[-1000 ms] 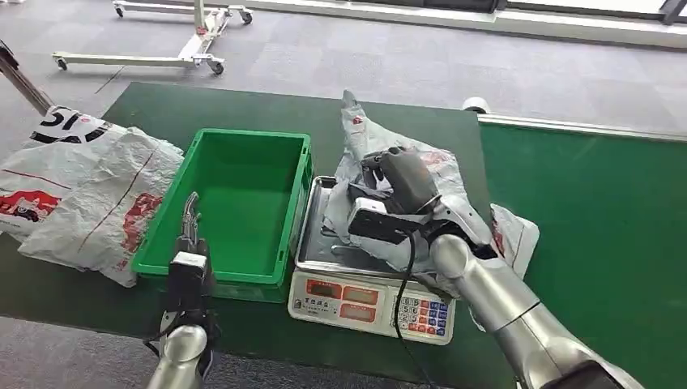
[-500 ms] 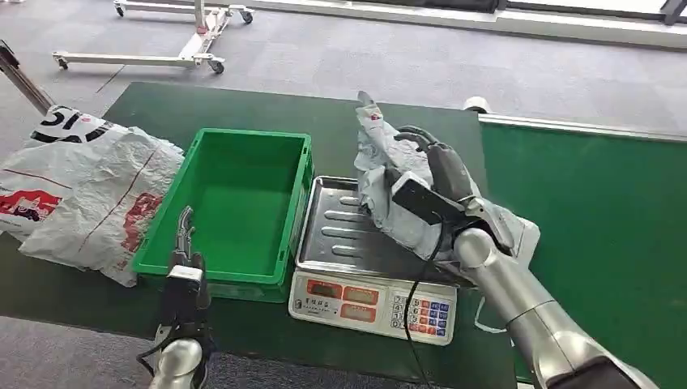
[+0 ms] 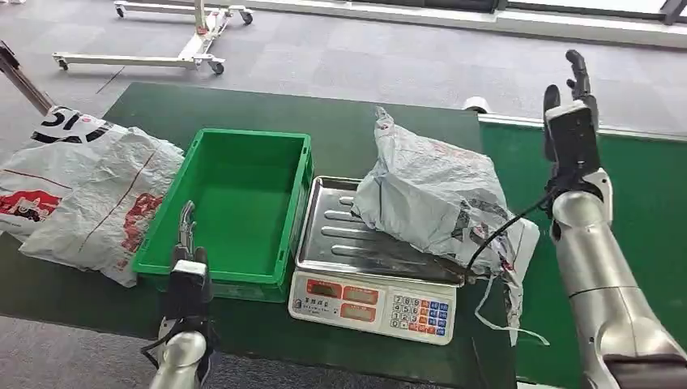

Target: Moved the parcel from conveyor to table for the left to box.

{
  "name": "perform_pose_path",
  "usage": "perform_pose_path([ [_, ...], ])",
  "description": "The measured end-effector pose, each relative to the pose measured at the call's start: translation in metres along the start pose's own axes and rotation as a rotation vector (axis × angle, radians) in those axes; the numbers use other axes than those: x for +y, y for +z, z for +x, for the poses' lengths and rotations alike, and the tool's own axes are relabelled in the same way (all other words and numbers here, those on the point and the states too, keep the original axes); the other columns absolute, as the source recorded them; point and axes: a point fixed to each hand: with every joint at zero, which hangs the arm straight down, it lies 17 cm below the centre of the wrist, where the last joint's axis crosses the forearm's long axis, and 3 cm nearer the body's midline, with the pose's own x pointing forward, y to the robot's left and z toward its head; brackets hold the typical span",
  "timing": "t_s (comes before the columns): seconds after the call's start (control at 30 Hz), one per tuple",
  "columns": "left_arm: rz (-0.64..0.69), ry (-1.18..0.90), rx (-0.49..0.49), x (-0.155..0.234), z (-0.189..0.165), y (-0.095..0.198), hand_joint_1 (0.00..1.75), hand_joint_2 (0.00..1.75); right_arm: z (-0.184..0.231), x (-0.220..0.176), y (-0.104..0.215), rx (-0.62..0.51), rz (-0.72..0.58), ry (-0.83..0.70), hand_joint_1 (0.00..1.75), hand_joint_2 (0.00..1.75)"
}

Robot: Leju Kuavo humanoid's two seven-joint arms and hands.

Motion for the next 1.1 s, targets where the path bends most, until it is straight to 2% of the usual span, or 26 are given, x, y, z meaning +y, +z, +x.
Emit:
perform_pose_path([
  [0.2, 0.000, 0.002, -0.006, -0.001, 0.001, -0.005, 0.00, 0.00, -0.010, -0.026, 0.001, 0.013, -0.034, 0.018, 0.00, 0.00],
  [0.5, 0.001, 0.000, -0.005, -0.001, 0.000, -0.005, 0.00, 0.00, -0.013, -0.033, 0.001, 0.011, -0.039, 0.042, 0.00, 0.00],
  [0.67, 0.006, -0.060, -0.018, 0.001, 0.003, -0.007, 0.00, 0.00, -0.022, -0.061, 0.001, 0.029, -0.130, 0.135, 0.00, 0.00],
  [0.8, 0.002, -0.095, -0.040, -0.001, 0.008, -0.010, 0.00, 0.00, -0.031, -0.061, 0.008, 0.052, -0.113, 0.124, 0.00, 0.00],
  [0.87, -0.008, -0.143, -0.065, -0.002, 0.012, -0.017, 0.00, 0.00, -0.042, -0.047, 0.026, 0.065, -0.068, 0.126, 0.00, 0.00],
  [0.93, -0.054, -0.194, -0.099, -0.013, 0.015, -0.030, 0.00, 0.00, -0.053, -0.024, 0.059, 0.067, -0.013, 0.141, 0.00, 0.00],
  [1.1, -0.122, -0.289, -0.112, -0.039, 0.014, -0.088, 0.00, 0.00, -0.066, 0.040, 0.184, 0.183, 0.075, 0.035, 0.00, 0.00],
])
